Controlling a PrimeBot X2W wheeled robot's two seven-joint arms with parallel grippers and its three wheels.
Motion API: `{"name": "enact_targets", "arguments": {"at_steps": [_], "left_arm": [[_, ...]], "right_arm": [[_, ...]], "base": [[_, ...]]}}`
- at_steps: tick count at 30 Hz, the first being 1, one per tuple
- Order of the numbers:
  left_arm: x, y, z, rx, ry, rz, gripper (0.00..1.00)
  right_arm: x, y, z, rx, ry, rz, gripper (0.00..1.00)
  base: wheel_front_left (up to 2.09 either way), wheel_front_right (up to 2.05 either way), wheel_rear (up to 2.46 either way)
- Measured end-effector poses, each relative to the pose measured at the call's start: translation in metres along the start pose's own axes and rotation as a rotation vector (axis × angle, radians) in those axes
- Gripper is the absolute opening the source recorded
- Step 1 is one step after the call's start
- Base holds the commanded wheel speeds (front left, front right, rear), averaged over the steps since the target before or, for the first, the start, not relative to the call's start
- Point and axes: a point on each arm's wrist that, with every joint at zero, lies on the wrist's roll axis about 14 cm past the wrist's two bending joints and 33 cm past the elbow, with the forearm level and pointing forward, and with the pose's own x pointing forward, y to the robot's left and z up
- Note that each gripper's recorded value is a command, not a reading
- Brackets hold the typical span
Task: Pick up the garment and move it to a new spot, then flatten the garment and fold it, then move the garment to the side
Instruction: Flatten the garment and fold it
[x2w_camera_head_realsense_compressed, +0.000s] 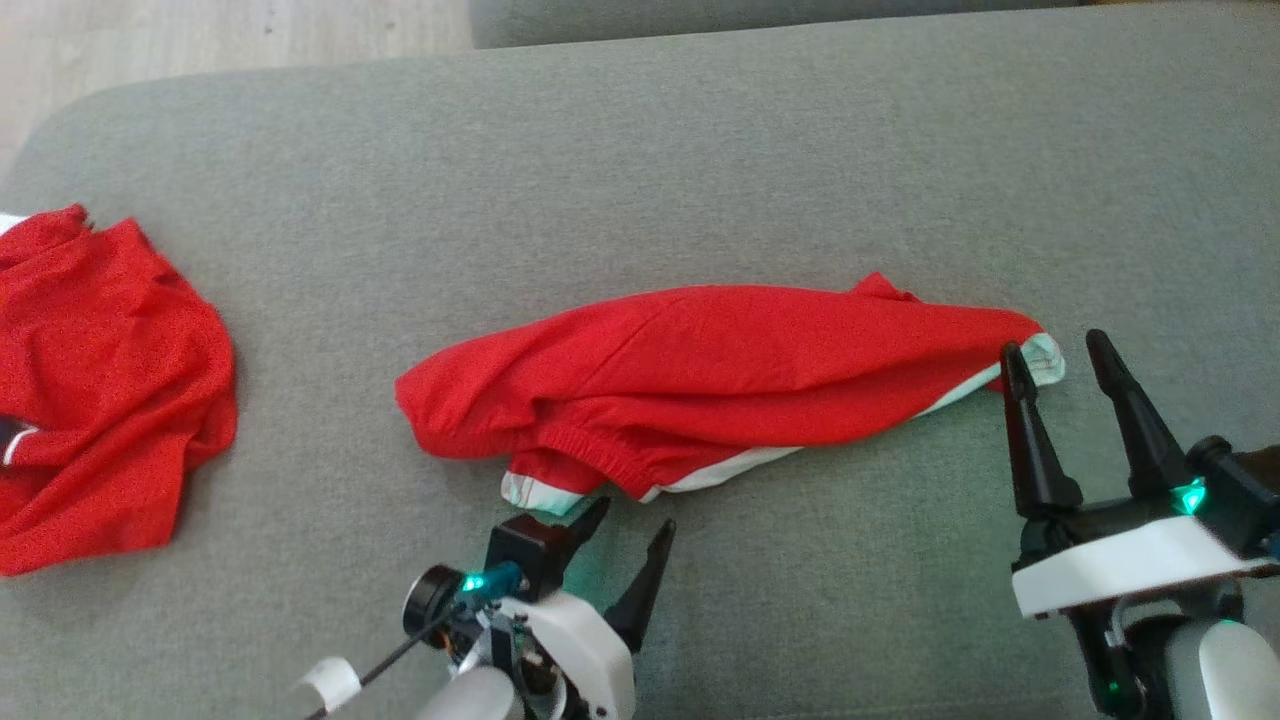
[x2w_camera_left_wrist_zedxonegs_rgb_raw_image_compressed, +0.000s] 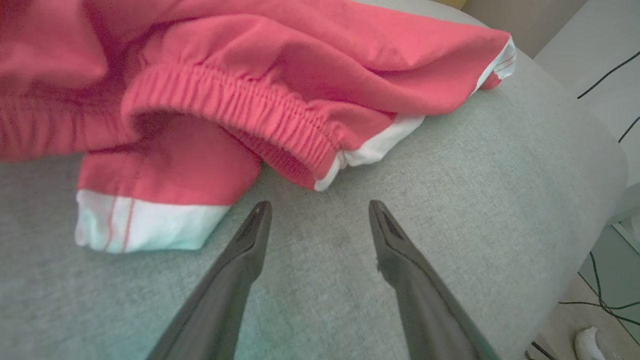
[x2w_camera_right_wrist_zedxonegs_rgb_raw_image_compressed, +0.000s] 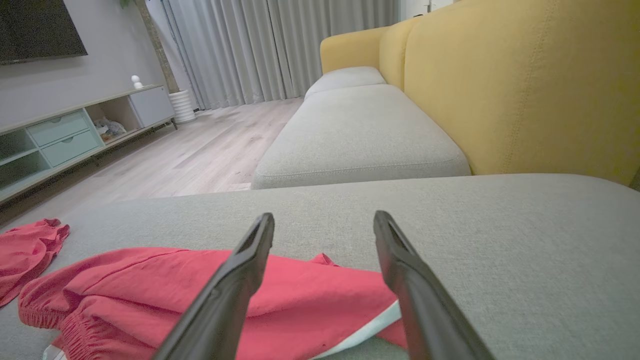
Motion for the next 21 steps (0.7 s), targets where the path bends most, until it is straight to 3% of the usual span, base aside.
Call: {"name": "enact_targets", "arguments": {"at_steps": [5,6,7,15,21], "left_arm": [[0.014,-0.002,0.012,0.011,-0.039,-0.035,1.0],[0.016,-0.005,0.015,0.017,-0.048,-0.048,0.88],[0.017,-0.008,0.017,0.023,-0.051,-0.058,0.0],[0.003,-0.027,0.042,0.095,-0.085,-0.12,0.0],[-0.021,-0.03,0.044,0.076,-0.048,-0.123,0.0]], "right_arm": [[-0.004,-0.008,-0.005,0.008,0.015,-0.028,1.0],[-0.004,-0.009,-0.005,0.009,0.017,-0.031,1.0],[-0.005,-0.01,-0.005,0.013,0.016,-0.034,1.0],[-0.006,-0.012,-0.006,0.03,0.022,-0.04,1.0],[-0.004,-0.005,-0.008,0.044,0.031,-0.023,1.0]], "base": [[0.0,0.0,0.0],[0.0,0.0,0.0],[0.0,0.0,0.0],[0.0,0.0,0.0],[0.0,0.0,0.0]]}}
